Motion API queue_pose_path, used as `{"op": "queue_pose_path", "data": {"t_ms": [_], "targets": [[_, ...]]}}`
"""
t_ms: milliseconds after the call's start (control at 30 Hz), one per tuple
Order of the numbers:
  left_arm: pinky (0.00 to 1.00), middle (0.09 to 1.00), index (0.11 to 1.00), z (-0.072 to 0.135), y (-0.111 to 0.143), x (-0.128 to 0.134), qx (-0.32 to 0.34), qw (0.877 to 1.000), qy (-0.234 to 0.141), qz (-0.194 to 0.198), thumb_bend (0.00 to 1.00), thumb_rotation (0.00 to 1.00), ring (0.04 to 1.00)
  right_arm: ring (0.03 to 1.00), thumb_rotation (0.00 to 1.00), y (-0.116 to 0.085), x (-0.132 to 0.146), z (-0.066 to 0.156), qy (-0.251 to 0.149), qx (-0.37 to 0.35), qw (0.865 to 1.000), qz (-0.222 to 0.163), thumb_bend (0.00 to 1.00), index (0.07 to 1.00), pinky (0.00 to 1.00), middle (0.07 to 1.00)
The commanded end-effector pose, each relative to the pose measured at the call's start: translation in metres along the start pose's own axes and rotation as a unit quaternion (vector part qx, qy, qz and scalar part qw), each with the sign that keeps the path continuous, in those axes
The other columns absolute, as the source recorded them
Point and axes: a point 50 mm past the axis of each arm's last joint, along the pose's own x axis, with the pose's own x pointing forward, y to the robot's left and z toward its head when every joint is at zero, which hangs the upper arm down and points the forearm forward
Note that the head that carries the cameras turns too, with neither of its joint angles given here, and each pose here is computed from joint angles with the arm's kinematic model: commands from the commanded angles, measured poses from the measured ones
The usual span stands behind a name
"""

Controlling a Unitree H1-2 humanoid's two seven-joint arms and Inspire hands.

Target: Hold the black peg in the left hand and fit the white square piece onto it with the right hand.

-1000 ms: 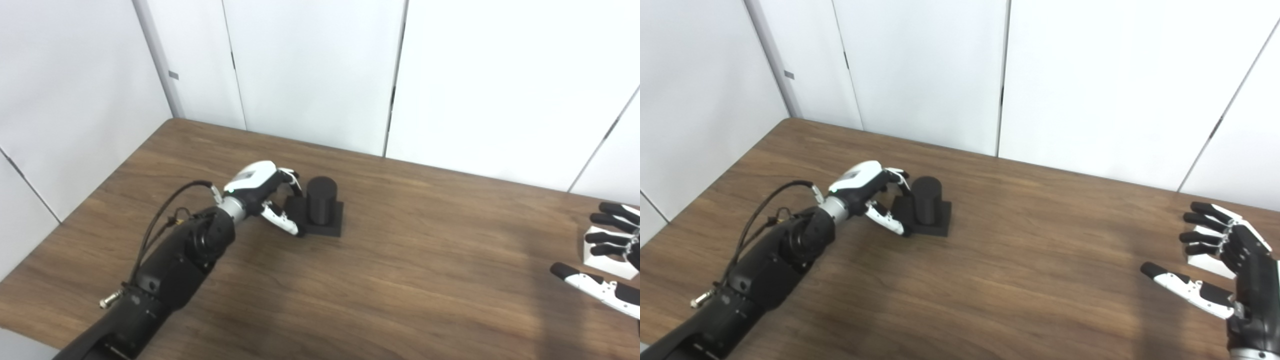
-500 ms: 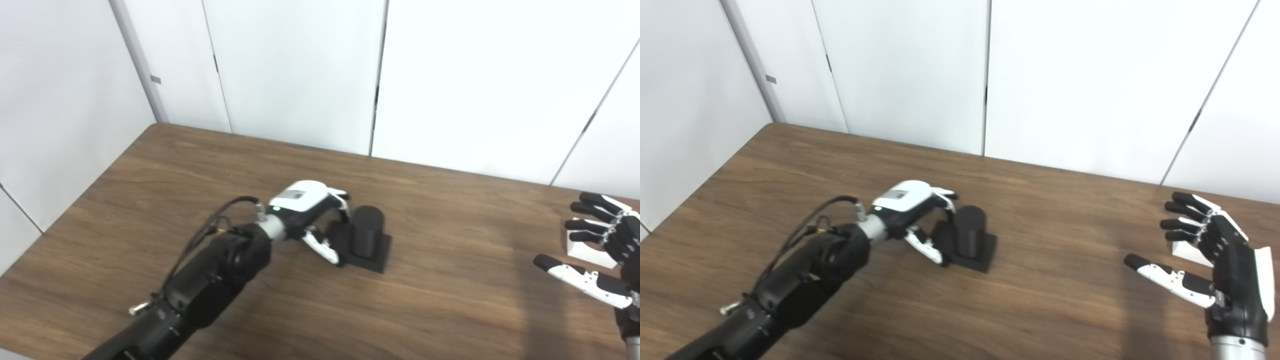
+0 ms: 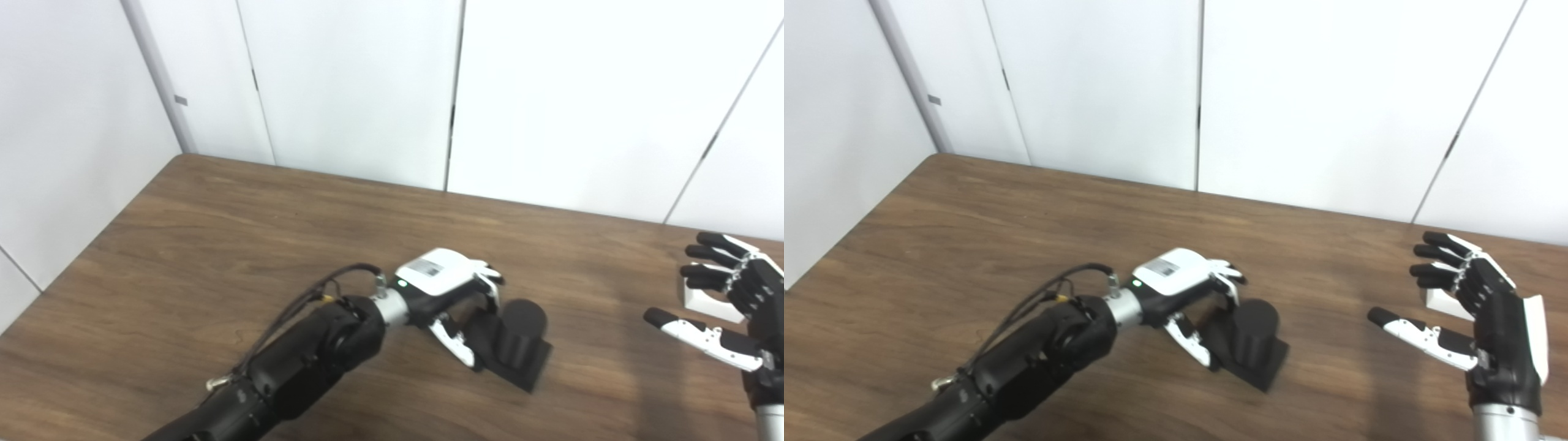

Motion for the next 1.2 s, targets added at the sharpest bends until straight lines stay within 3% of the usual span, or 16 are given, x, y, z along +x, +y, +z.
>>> {"op": "queue_pose_path", "data": {"t_ms": [0,167,267,633,767,900,1000,1167], "targets": [[0.78,0.888,0.49,-0.015,-0.04,-0.009,0.043,0.994,0.027,-0.099,0.52,0.08,0.944,0.605,0.12,-0.006,0.008,0.012,-0.043,-0.011,0.999,-0.005,0.53,0.712,0.58,0.685],[0.76,0.875,0.488,-0.016,-0.044,-0.009,0.061,0.992,0.018,-0.104,0.52,0.08,0.934,0.604,0.19,-0.008,0.009,0.01,-0.045,-0.015,0.999,-0.007,0.55,0.714,0.59,0.681],[0.76,0.873,0.488,-0.018,-0.04,-0.011,0.066,0.992,0.017,-0.105,0.52,0.08,0.931,0.607,0.16,-0.008,0.011,0.01,-0.05,-0.01,0.999,-0.007,0.55,0.71,0.59,0.677],[0.8,0.882,0.491,-0.03,-0.029,-0.029,0.109,0.987,0.017,-0.116,0.52,0.08,0.919,0.591,0.26,-0.014,0.027,0.02,-0.077,-0.048,0.996,0.002,0.61,0.696,0.53,0.667],[0.79,0.873,0.491,-0.035,-0.027,-0.038,0.102,0.989,0.019,-0.109,0.52,0.08,0.907,0.604,0.2,-0.02,0.041,0.029,-0.064,-0.067,0.995,0.041,0.61,0.712,0.51,0.69],[0.79,0.869,0.49,-0.04,-0.025,-0.048,0.097,0.99,0.02,-0.105,0.52,0.07,0.9,0.655,0.17,-0.028,0.052,0.035,-0.041,-0.138,0.984,0.107,0.67,0.803,0.54,0.794],[0.79,0.874,0.491,-0.043,-0.023,-0.054,0.093,0.99,0.022,-0.105,0.52,0.07,0.903,0.656,0.14,-0.026,0.057,0.034,-0.032,-0.18,0.977,0.112,0.71,0.804,0.52,0.812],[0.78,0.869,0.491,-0.048,-0.021,-0.062,0.095,0.99,0.023,-0.101,0.52,0.07,0.89,0.681,0.12,-0.02,0.064,0.036,-0.021,-0.289,0.951,0.105,0.75,0.786,0.54,0.794]]}}
